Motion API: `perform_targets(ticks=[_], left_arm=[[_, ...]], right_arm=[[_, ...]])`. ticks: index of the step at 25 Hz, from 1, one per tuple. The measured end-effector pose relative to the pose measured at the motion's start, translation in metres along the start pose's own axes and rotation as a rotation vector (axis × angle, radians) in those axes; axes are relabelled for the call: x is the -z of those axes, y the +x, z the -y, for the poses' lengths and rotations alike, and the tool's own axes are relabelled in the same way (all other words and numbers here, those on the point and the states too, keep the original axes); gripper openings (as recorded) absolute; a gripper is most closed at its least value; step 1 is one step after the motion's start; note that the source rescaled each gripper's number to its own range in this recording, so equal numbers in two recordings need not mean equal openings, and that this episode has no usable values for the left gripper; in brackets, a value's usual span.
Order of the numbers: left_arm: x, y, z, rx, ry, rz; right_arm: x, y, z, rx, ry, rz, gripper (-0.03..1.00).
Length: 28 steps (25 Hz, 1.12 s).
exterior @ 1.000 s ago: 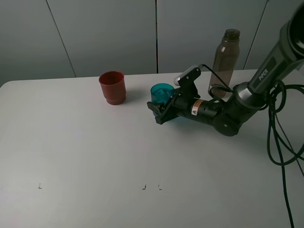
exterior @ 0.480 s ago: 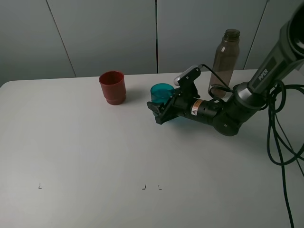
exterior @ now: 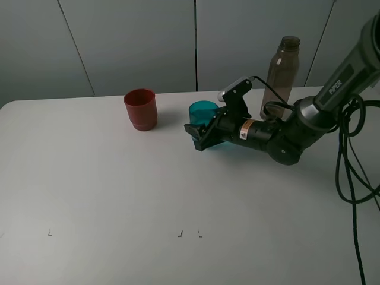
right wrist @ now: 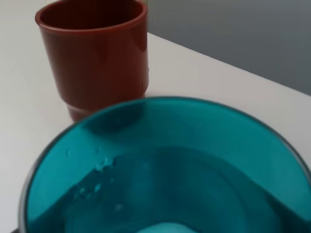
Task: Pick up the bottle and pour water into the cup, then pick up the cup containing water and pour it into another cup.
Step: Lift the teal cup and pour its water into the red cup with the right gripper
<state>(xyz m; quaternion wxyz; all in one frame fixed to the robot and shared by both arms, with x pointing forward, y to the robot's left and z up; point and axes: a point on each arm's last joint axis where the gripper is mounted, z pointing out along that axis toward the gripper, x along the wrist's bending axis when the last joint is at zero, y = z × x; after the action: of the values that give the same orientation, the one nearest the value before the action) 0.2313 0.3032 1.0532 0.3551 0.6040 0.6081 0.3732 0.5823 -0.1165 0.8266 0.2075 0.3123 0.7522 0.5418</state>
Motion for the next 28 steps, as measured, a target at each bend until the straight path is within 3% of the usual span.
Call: perform_targets(ticks=[16,28], left_arm=[[0.000,0.000,0.000,0.000,0.000,0.000],[0.000,0.000,0.000,0.000,0.000,0.000]], right_arm=[[-0.029,0.001,-0.054,-0.010,0.001,0.020,0.04],[-0.051,-0.010,-0.096,-0.026,-0.017,0.063,0.04]])
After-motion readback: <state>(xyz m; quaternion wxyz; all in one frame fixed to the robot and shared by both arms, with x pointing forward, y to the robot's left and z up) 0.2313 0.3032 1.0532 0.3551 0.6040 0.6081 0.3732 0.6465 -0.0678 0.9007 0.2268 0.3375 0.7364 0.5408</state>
